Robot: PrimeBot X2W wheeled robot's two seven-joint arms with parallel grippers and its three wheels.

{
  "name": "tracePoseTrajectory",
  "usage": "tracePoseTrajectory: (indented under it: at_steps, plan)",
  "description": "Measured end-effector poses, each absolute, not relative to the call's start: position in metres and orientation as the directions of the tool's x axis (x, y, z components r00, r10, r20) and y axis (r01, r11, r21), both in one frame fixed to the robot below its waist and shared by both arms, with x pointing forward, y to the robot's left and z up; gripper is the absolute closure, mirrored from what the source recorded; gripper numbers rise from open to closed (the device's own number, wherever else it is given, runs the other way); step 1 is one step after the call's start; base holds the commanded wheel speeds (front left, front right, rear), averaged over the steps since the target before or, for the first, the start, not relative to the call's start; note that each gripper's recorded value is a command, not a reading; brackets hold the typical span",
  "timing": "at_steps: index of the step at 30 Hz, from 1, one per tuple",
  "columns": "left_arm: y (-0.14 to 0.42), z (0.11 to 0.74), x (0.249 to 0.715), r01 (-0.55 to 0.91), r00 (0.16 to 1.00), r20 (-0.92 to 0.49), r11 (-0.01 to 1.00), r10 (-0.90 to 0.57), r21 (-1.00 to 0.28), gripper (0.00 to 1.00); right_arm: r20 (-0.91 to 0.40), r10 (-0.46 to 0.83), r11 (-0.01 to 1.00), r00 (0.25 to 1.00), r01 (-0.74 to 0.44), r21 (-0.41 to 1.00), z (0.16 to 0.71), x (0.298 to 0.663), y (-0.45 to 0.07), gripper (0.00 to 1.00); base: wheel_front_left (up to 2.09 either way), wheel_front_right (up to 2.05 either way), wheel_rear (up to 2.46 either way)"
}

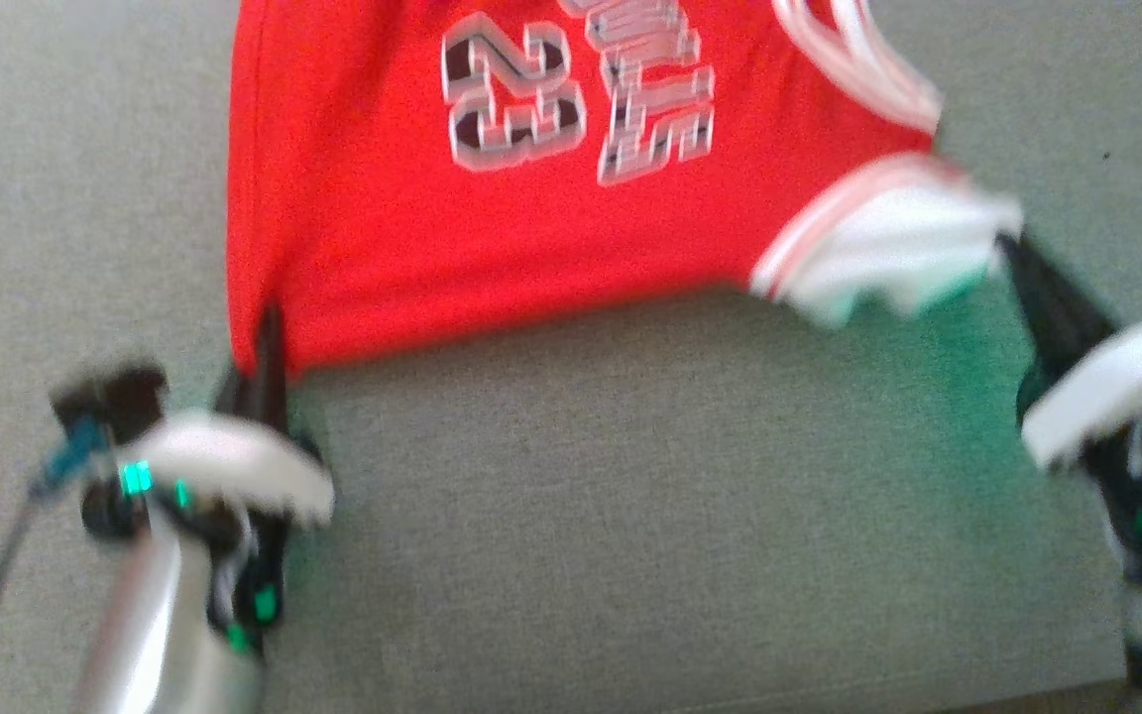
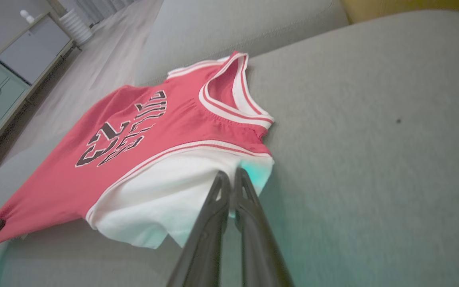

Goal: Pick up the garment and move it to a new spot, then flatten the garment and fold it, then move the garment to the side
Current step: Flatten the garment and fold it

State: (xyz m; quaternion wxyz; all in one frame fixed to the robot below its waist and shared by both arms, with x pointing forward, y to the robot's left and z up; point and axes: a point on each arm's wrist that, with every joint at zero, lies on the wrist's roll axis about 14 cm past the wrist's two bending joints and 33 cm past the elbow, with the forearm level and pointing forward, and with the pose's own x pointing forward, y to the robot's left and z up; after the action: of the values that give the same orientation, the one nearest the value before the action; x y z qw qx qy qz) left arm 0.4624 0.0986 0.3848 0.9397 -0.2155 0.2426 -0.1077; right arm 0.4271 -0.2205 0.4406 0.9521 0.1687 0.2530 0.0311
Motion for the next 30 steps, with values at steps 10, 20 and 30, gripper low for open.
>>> tracePoseTrajectory:
  at_steps: [10, 20, 30]
  plan:
    - [0.103, 0.378, 0.347, -0.027, 0.823, -0.511, 0.883, -0.247, -0.469, 1.0, -0.61, 0.156, 0.951, 0.777, 0.049, 0.305, 0.415, 0.321, -0.209, 1.0, 0.0, 0.0, 0.0]
    - [0.101, 0.386, 0.338, -0.092, 0.783, -0.561, 0.844, -0.267, -0.529, 1.0, -0.636, 0.19, 0.953, 0.748, 0.016, 0.303, 0.419, 0.321, -0.2, 1.0, 0.0, 0.0, 0.0]
    - [0.097, 0.39, 0.378, -0.168, 0.739, -0.604, 0.788, -0.298, -0.593, 1.0, -0.637, 0.236, 0.96, 0.734, -0.072, 0.272, 0.424, 0.37, -0.194, 1.0, 0.0, 0.0, 0.0]
